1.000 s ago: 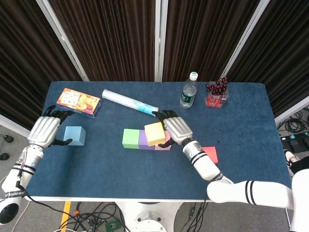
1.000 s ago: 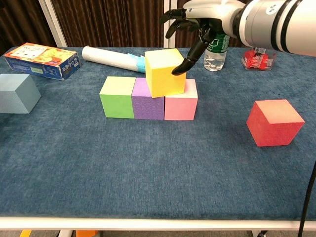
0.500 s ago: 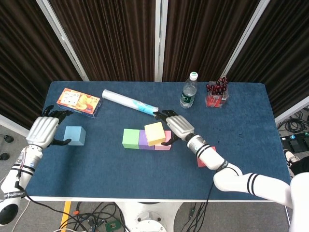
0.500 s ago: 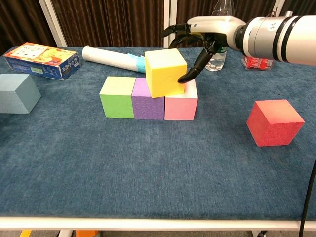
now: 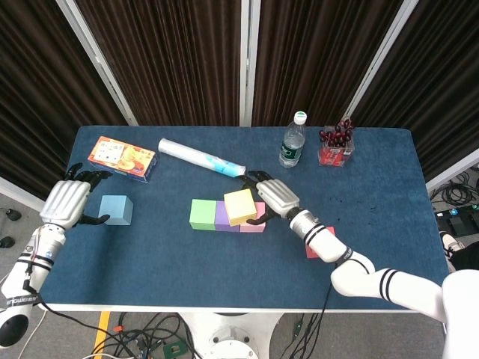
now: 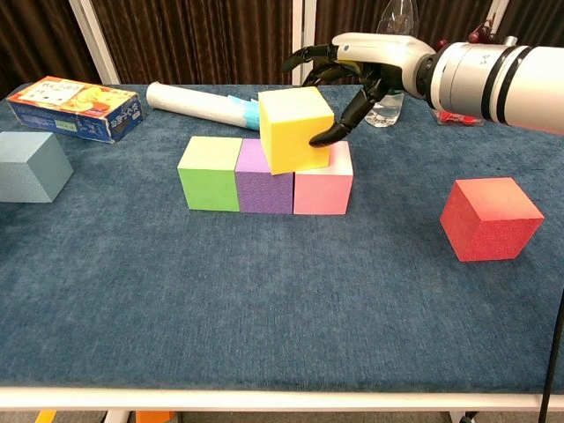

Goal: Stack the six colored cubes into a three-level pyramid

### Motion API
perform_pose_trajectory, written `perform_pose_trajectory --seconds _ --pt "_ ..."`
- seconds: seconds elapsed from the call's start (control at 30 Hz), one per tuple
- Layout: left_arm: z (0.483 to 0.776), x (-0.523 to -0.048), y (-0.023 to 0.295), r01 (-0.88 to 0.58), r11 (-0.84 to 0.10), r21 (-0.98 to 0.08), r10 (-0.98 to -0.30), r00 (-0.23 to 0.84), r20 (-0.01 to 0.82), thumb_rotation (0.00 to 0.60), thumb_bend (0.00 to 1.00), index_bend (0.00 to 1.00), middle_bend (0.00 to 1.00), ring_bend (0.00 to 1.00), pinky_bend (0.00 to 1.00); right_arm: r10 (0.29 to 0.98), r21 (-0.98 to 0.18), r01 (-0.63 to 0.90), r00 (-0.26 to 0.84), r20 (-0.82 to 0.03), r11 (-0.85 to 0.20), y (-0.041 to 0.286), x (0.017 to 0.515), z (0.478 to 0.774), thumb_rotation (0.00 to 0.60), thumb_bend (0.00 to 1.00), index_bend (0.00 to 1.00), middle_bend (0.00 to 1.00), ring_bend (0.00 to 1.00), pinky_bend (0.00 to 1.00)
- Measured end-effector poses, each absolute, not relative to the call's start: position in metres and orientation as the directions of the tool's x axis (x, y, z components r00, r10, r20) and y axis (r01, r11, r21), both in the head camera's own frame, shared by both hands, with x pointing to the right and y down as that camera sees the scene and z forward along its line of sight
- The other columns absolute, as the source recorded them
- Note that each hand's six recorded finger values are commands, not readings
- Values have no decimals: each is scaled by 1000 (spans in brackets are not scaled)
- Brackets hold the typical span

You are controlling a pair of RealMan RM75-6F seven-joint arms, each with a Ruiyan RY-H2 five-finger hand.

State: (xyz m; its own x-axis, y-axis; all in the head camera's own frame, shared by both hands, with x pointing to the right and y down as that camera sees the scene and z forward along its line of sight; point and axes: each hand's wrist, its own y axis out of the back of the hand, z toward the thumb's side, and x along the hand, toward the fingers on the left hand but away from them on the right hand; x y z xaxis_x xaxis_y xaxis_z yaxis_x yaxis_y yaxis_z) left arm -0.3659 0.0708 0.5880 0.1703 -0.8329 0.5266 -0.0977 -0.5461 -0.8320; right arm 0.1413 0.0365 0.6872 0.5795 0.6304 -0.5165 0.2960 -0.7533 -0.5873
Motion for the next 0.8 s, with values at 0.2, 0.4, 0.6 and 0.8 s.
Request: perform_pose_trajectory --seconds 0.2,0.4,0.6,0.8 --pt "588 -365 70 -98 -544 -833 -834 175 524 600 151 184 218 177 44 669 -607 340 574 -471 -719 36 144 681 600 117 243 426 97 0" --pt "588 -364 69 -98 -543 -834 -834 181 521 600 151 184 219 177 44 715 -631 385 553 -427 -674 40 148 672 600 118 253 440 111 0" --pt "588 -362 68 -102 -541 -835 -834 187 518 600 151 184 218 177 44 754 -642 419 500 -427 -642 50 150 674 600 117 253 444 111 0" --pt "589 -362 67 -102 -541 -835 -834 187 519 600 151 184 218 177 44 771 -625 460 467 -434 -631 61 145 679 600 117 253 446 111 0"
